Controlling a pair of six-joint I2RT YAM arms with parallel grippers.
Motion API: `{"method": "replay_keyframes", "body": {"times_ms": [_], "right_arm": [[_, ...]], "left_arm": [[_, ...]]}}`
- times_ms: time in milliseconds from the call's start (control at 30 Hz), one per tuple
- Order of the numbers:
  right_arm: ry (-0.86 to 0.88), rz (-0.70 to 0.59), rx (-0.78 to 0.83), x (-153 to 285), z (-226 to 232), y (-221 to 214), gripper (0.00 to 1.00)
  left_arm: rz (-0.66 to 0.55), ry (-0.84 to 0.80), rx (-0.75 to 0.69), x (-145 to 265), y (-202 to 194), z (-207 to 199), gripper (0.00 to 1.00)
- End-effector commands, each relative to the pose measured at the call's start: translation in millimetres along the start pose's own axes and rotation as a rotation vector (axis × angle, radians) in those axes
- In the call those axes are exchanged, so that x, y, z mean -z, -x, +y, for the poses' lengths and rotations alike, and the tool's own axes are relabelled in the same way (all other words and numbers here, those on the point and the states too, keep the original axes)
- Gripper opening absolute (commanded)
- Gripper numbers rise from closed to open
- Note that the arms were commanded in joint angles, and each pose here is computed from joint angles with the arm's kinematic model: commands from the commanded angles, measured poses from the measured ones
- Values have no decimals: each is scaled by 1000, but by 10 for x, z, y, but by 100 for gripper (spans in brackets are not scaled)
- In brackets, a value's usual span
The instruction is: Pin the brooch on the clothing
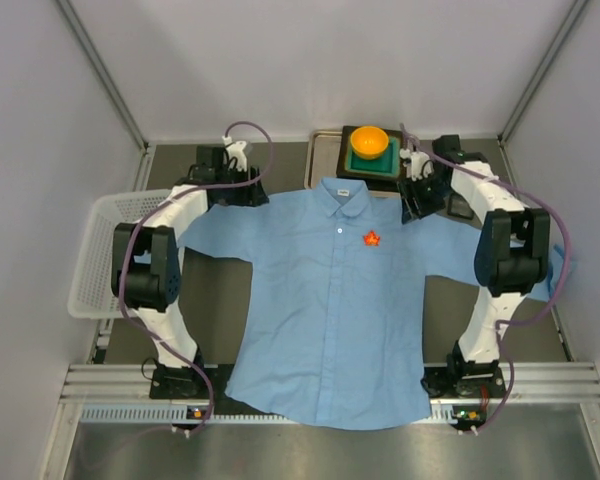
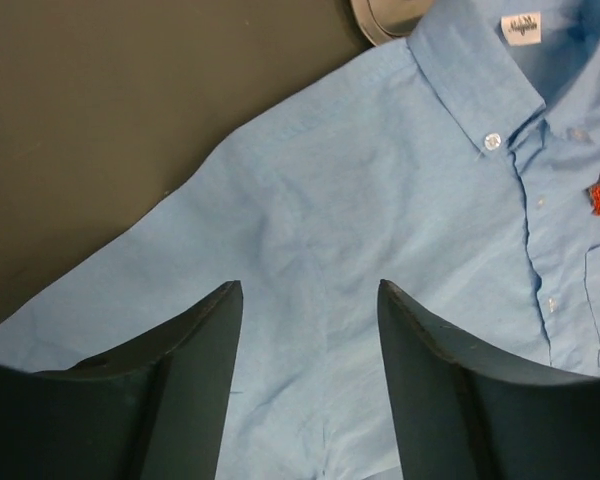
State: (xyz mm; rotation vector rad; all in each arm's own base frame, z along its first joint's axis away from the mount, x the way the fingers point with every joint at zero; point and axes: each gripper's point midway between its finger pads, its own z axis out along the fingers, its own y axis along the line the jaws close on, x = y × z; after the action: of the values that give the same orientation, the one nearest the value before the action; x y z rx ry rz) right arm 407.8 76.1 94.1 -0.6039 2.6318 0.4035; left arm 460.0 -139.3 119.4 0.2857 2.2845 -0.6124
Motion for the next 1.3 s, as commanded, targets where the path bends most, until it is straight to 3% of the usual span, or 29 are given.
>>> {"method": "replay_keyframes", "body": {"times_ms": [0,200,333,567,933,1067,1267], "right_arm": [[-9,92,-20,-168,-29,-228,53],[-17,144,-3,-473,-81,-275,48],[-18,168,34,-645,-44,-241,48],[10,196,96,-833,139,-208,48],[114,189,82,-969,588,-128,48],[105,196,67,-979,601,-146,49],[35,160,94,-836,454,-18,50]], "left_arm": [[24,-144,4,-124,-25,-247,58],[59,-120,122,-520,-271,-193,52],[116,11,128,-561,-507,97,51],[209,270,147,-283,-793,703,48],[225,416,195,54,-806,1201,46],[153,263,133,43,-514,939,48],[46,-22,32,-70,-175,74,53]]}}
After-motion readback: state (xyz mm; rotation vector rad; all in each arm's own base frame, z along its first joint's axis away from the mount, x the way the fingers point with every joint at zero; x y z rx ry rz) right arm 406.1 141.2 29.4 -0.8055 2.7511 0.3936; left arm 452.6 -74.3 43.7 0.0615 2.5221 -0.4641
